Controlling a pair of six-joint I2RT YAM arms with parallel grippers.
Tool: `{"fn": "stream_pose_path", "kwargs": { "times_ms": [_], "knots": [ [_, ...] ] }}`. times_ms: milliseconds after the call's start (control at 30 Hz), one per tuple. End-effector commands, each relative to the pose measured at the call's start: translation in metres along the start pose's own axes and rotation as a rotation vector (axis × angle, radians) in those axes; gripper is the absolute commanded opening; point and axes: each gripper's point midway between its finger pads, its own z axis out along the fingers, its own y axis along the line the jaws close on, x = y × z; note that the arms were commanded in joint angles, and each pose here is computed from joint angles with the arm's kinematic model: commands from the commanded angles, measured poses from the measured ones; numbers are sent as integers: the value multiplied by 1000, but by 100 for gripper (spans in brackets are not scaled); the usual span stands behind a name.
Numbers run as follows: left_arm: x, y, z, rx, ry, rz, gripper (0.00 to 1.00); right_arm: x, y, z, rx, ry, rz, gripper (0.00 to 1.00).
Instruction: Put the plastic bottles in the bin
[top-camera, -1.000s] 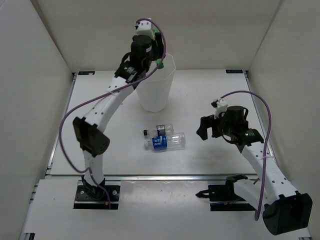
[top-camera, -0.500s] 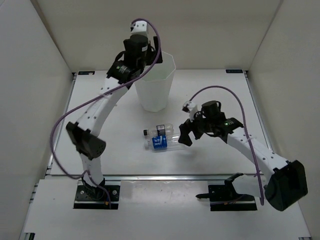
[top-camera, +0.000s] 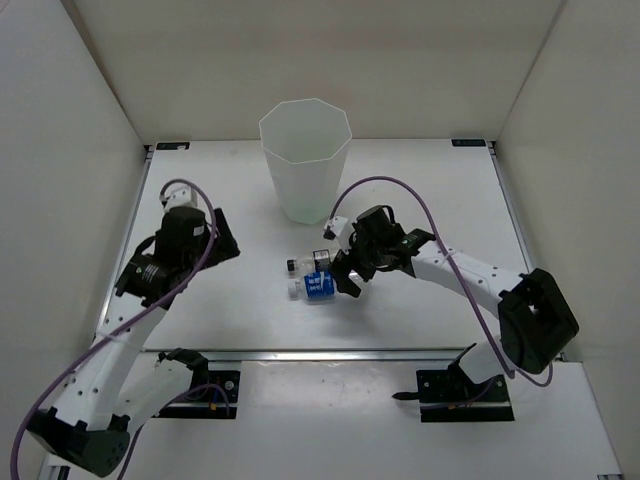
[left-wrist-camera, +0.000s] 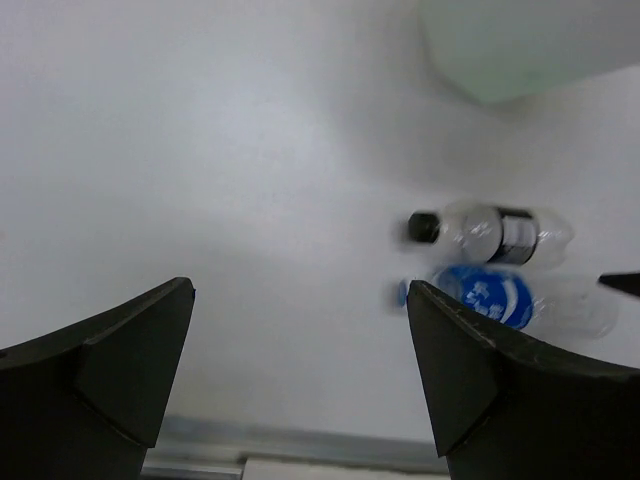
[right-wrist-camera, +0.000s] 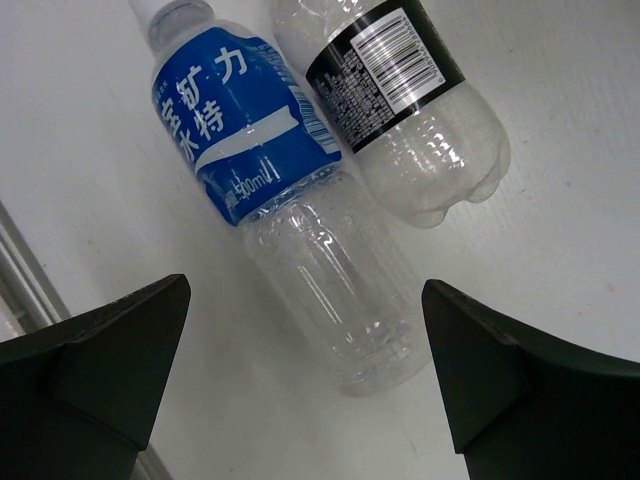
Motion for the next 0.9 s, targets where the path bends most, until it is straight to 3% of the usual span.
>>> {"fn": "stream_pose_path", "kwargs": {
  "times_ms": [0,167,333,500,533,567,600,633,667,833,867],
  "knots": [
    [46,28,-17,-44,116,-74,99,-24,-14,6,56,-68,-106,99],
    [62,43,-28,-78,138,-87,99,-10,0,25,-34,-43,-91,99],
    [48,59,-40,-154,87,-79,99,23,20,37,-47,61,-79,100],
    [48,59,-41,-151,97,-60,98,41,36,39,5,65,-48,92],
    [47,58,-40,-146,93,-58,99,35,37,37,17,34,-45,89],
    [47,59,-39,-154,95,-54,99,41,40,36,28,33,-53,64],
    [47,59,-38,-156,97,-50,99,40,38,36,52,17,-37,50],
    [45,58,-36,-157,96,-46,99,37,39,35,59,-10,-38,45],
    [43,57,-37,-149,92,-46,99,36,41,34,54,-23,-39,49],
    [39,50,-34,-126,94,-28,98,11,55,11,-16,-63,-49,40],
    [37,49,-32,-123,87,-35,98,-13,62,0,-41,-120,-95,39]
  ]
}}
